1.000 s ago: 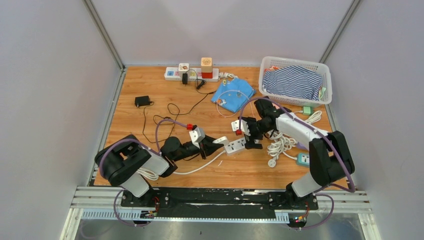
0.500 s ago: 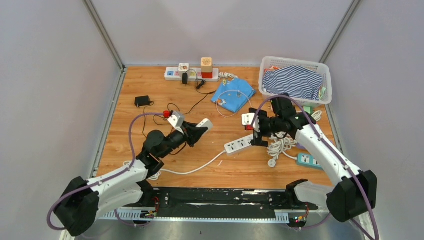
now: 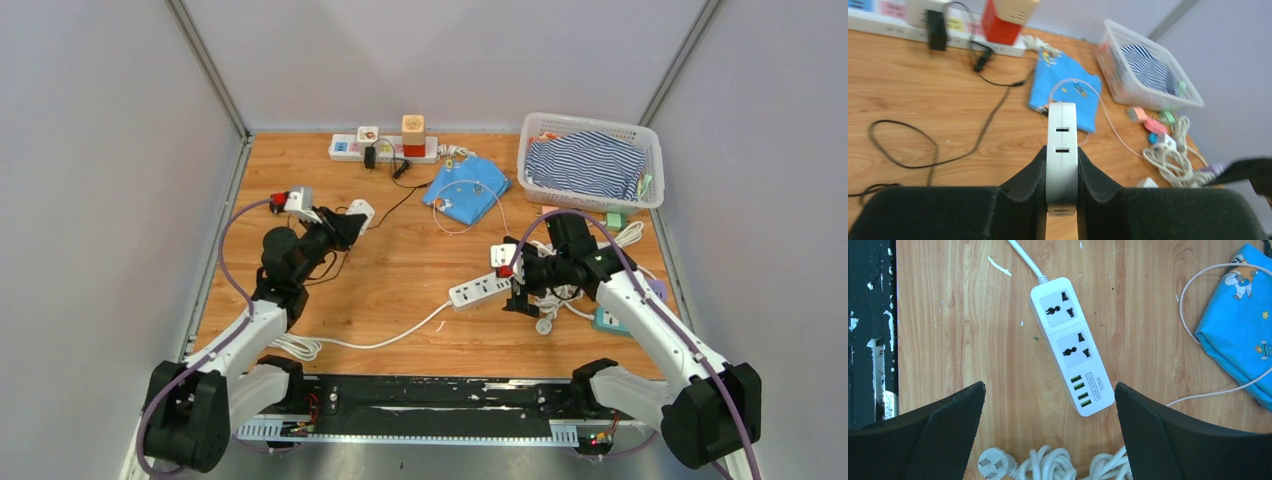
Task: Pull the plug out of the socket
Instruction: Place the plug at the center of the board.
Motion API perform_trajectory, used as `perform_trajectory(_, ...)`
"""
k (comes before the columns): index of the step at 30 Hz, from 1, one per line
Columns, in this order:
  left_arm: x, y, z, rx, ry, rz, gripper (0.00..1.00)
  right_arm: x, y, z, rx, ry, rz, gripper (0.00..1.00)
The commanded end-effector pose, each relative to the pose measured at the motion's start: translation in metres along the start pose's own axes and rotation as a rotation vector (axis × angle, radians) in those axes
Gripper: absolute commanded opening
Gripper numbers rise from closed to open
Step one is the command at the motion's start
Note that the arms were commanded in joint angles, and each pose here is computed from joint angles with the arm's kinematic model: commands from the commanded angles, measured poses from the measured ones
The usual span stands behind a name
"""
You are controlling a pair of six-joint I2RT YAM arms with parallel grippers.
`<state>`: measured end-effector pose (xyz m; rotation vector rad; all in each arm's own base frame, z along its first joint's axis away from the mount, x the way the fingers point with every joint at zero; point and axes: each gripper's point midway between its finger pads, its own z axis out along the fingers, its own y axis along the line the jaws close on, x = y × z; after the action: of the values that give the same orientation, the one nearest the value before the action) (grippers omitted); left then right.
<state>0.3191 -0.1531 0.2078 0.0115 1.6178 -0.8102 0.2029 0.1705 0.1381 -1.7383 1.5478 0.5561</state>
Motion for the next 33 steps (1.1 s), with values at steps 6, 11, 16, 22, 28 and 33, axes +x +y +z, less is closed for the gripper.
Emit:
perform_trajectory(6,-0.040,0.089,-0.005,-0.278,-0.121,-0.159,0.01,-0.002,0.003,0.003,-0.010,-0.029,0.021,1.00)
perform_trajectory(11,-0.039,0.126,-0.010,-0.369,-0.120,-0.211,0.01,0.000,0.005,0.007,-0.024,-0.018,0.015,1.00)
perform_trajectory(16,-0.029,0.157,-0.010,-0.448,-0.102,-0.296,0.00,0.002,0.007,0.009,-0.034,-0.012,0.013,1.00)
perform_trajectory(22,-0.019,0.189,-0.012,-0.554,-0.108,-0.354,0.00,0.004,0.008,0.011,-0.040,-0.004,0.009,1.00)
perform_trajectory(28,-0.013,0.217,-0.019,-0.644,-0.123,-0.408,0.00,0.006,0.008,0.011,-0.042,0.001,0.012,1.00)
perform_trajectory(33,-0.015,0.234,-0.022,-0.679,-0.139,-0.446,0.00,0.006,0.008,0.012,-0.043,0.001,0.009,1.00)
